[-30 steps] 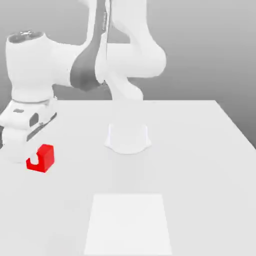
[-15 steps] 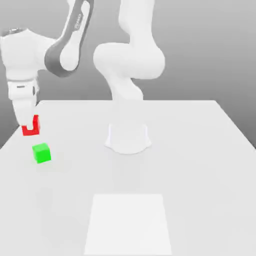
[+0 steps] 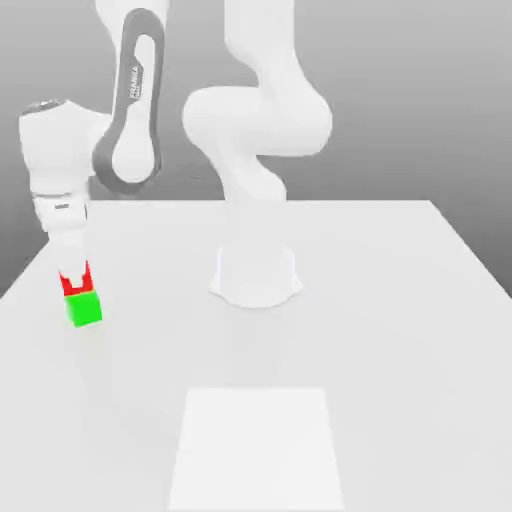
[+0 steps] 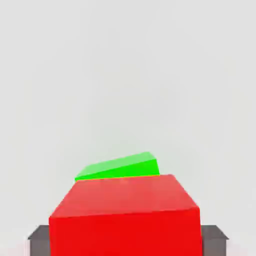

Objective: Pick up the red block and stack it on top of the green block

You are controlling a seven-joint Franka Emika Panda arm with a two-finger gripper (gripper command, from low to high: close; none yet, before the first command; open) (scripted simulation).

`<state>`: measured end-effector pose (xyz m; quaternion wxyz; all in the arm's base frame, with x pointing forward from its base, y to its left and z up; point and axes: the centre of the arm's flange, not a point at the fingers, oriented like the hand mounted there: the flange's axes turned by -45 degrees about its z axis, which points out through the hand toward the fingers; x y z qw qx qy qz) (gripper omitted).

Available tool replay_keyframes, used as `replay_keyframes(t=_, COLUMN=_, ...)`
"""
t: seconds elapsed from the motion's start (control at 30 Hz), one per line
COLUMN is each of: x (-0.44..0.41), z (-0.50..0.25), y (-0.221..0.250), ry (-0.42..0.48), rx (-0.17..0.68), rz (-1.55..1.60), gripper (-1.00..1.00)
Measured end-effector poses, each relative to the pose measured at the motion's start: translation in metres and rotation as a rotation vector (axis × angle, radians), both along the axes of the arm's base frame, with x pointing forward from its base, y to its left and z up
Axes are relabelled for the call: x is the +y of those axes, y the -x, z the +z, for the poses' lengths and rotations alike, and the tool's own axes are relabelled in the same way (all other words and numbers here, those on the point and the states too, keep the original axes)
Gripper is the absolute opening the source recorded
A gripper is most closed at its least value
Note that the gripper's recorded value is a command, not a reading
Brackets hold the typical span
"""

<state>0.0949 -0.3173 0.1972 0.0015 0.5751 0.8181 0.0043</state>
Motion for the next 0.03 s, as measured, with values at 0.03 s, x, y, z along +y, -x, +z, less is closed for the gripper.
replay_keyframes(t=0.03, x=0.0000, z=0.0000, y=0.0000, ry=0.000, rx=0.000, rz=0.000, gripper=1.00)
